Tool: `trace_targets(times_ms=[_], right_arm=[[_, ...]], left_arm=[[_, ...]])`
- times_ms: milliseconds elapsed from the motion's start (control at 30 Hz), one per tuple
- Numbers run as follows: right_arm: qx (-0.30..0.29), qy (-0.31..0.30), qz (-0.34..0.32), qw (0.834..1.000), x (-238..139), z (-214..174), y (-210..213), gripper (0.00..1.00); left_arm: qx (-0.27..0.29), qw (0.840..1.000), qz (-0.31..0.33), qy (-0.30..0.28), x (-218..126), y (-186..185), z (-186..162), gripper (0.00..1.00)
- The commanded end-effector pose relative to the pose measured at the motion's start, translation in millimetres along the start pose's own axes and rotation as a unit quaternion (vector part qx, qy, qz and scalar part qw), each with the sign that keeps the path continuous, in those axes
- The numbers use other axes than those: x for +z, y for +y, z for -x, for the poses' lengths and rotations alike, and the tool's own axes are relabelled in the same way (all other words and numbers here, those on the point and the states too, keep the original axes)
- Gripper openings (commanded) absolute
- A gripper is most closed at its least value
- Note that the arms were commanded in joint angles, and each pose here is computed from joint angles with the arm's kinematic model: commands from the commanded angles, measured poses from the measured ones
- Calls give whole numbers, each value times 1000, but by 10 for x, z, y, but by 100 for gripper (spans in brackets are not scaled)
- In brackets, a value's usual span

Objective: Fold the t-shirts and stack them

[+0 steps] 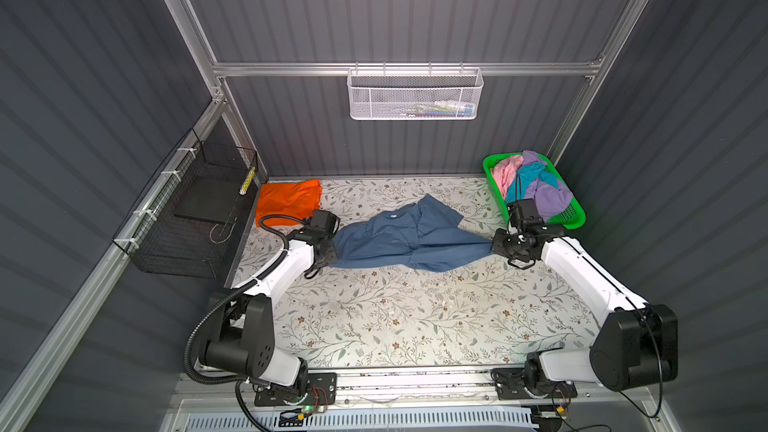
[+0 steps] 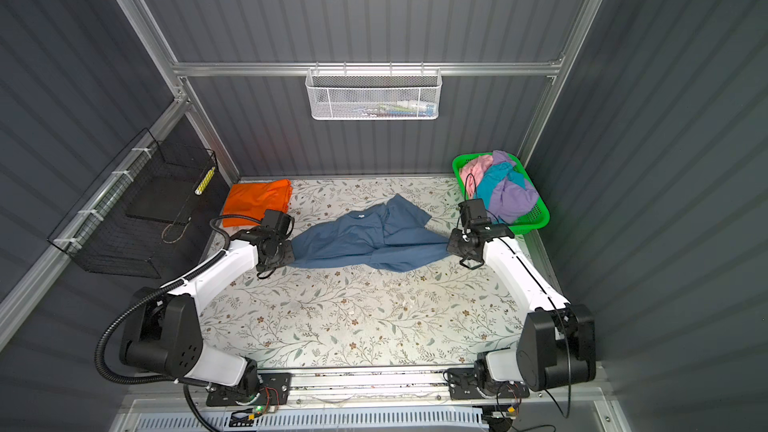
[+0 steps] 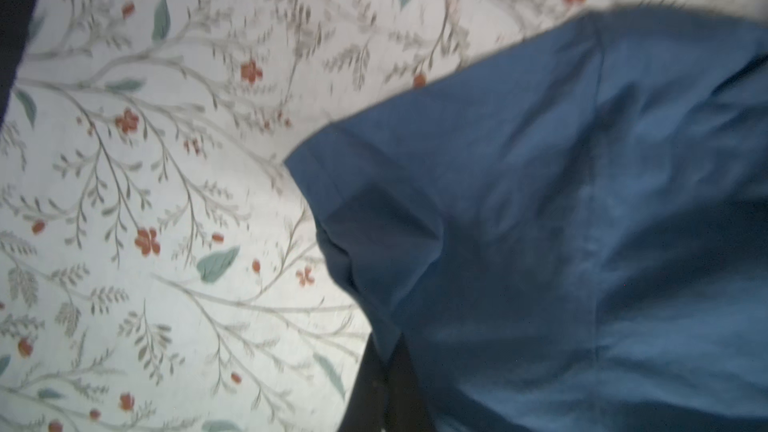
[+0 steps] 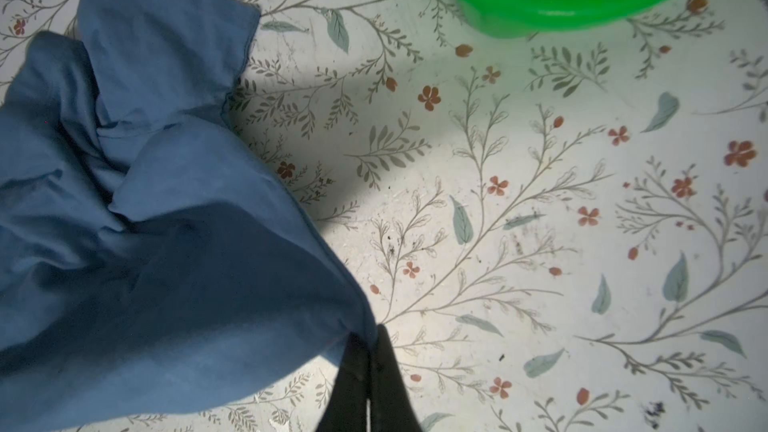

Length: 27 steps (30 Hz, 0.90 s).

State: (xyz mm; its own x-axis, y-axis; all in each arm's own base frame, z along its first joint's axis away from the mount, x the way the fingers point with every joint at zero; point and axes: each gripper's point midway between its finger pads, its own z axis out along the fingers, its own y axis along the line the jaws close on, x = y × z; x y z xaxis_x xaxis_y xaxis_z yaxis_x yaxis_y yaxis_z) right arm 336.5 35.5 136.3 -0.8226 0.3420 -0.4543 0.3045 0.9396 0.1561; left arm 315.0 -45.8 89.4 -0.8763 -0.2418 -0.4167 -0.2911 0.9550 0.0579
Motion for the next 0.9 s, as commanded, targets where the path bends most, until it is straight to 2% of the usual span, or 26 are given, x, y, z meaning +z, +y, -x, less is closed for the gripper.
trace_targets(times_ms=[0,133,200,267,333,367,500,600,767,867], right_arm=[[-8,-20,-43,999,-19,159,-152,0],[-9,-14,-61,998,15,155,-240,0],[-9,-8,-67,998,45,89,-282,0],[-6,-2,-78,997,76,2,-359,0],[-2,4,-88,996,100,-76,-444,5],[0,5,-94,996,109,-108,-493,11],[10,0,-101,995,92,-125,-623,27],[9,-8,-96,995,48,-84,-622,36],[18,-7,-73,997,5,-120,-560,46],[31,0,-49,998,41,-190,-497,49]], left_arm=[[6,999,5,35,-122,-39,-398,0],[35,994,-14,100,-164,-282,-865,0],[51,991,-20,125,-210,-383,-1000,23],[67,990,-17,121,-329,-449,-995,49],[72,992,-16,103,-488,-476,-869,65],[74,993,-17,88,-577,-492,-759,69],[94,995,-38,13,-886,-730,-210,77],[116,990,-72,-43,-949,-1203,285,77],[152,972,-158,-86,-644,-2274,835,74],[171,961,-200,-84,-408,-2839,1014,78]])
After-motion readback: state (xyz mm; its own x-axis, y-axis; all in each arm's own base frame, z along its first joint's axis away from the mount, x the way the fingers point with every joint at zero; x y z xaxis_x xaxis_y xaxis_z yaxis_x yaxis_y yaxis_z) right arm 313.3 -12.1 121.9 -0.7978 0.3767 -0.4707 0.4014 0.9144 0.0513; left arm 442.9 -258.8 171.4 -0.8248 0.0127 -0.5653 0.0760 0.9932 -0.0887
